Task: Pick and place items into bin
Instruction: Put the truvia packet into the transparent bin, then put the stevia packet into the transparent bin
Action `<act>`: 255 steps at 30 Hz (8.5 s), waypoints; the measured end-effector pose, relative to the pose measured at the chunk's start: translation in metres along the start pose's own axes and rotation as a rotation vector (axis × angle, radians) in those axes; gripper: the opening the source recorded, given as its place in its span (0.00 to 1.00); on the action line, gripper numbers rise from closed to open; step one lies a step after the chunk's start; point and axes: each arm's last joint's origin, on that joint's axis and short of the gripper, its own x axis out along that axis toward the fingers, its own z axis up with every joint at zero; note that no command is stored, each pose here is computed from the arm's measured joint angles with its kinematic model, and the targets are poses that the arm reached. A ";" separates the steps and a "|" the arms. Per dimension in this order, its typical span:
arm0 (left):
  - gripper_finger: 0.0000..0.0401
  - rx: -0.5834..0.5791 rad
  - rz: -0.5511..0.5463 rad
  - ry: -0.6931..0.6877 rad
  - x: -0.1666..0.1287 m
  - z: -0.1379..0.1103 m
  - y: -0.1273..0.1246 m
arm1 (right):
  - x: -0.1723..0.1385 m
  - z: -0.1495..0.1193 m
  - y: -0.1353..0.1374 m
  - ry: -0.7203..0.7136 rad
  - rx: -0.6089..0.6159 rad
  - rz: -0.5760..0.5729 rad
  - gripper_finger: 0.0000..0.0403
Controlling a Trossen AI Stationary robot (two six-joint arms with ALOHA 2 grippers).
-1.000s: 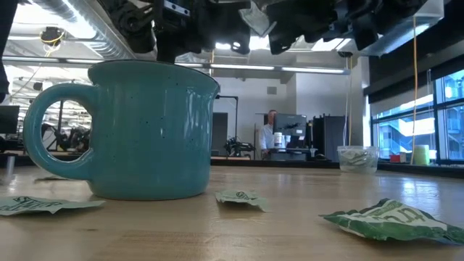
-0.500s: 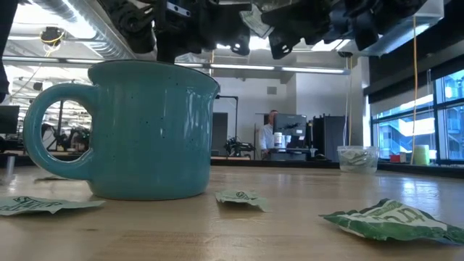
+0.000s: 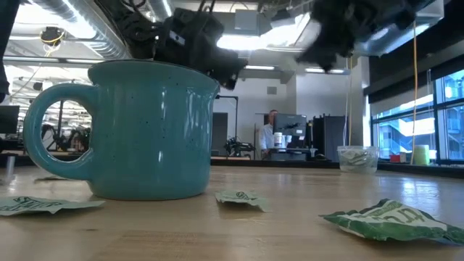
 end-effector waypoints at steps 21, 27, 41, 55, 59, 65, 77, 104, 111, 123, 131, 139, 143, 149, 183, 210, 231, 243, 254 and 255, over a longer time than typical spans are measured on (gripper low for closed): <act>0.27 -0.185 0.500 0.616 -0.021 -0.029 -0.023 | -0.059 -0.060 -0.109 0.425 0.565 -0.515 0.01; 0.26 -0.204 0.492 0.639 -0.022 -0.031 -0.025 | -0.061 -0.067 -0.120 0.461 0.613 -0.523 0.01; 0.25 -0.233 0.477 0.682 -0.024 -0.035 -0.028 | -0.048 -0.087 -0.141 0.584 0.684 -0.522 0.01; 0.26 -0.233 0.477 0.682 -0.024 -0.035 -0.028 | -0.043 -0.092 -0.144 0.628 0.643 -0.507 0.09; 0.25 -0.233 0.477 0.682 -0.024 -0.035 -0.028 | -0.042 -0.091 -0.145 0.623 0.639 -0.511 0.13; 0.25 -0.232 0.477 0.682 -0.024 -0.034 -0.028 | -0.043 -0.091 -0.145 0.634 0.607 -0.525 0.18; 0.25 -0.231 0.477 0.682 -0.024 -0.034 -0.028 | -0.052 -0.085 -0.142 0.612 0.543 -0.605 0.20; 0.25 -0.264 0.585 0.886 -0.041 -0.016 -0.073 | -0.083 -0.041 -0.071 0.168 0.292 -0.592 0.20; 0.25 -0.297 0.548 0.907 -0.034 -0.012 -0.094 | -0.062 -0.046 -0.049 0.083 0.201 -0.493 0.20; 0.25 -0.381 0.525 0.946 -0.025 -0.011 -0.119 | -0.041 -0.055 -0.020 -0.003 0.113 -0.349 0.20; 0.25 -0.443 0.521 0.991 -0.016 -0.014 -0.140 | -0.033 -0.063 -0.010 -0.032 0.083 -0.291 0.20; 0.25 -0.429 0.526 0.997 -0.007 -0.013 -0.156 | -0.031 -0.066 -0.007 -0.038 0.098 -0.270 0.20; 0.25 -0.405 0.574 1.049 -0.009 -0.029 -0.163 | -0.031 -0.066 -0.005 -0.038 0.094 -0.262 0.20; 0.25 -0.451 0.614 1.079 -0.016 -0.065 -0.167 | -0.031 -0.064 -0.005 -0.060 0.115 -0.259 0.20; 0.29 -0.509 0.677 1.006 -0.031 -0.075 -0.174 | -0.031 -0.062 -0.005 -0.079 0.108 -0.257 0.20; 0.12 -0.522 0.678 1.131 -0.016 -0.099 -0.167 | -0.031 -0.063 -0.005 -0.068 0.086 -0.259 0.20; 0.01 -0.522 0.670 1.134 -0.017 -0.099 -0.168 | -0.031 -0.064 -0.005 -0.058 0.085 -0.260 0.20; 0.00 -0.503 0.671 1.068 -0.024 -0.087 -0.171 | -0.031 -0.064 -0.005 -0.057 0.085 -0.260 0.20; 0.00 -0.451 0.716 1.038 -0.026 -0.081 -0.169 | -0.031 -0.063 -0.005 -0.058 0.082 -0.260 0.20; 0.00 -0.438 0.737 1.025 -0.026 -0.078 -0.167 | -0.031 -0.063 -0.005 -0.062 0.077 -0.260 0.20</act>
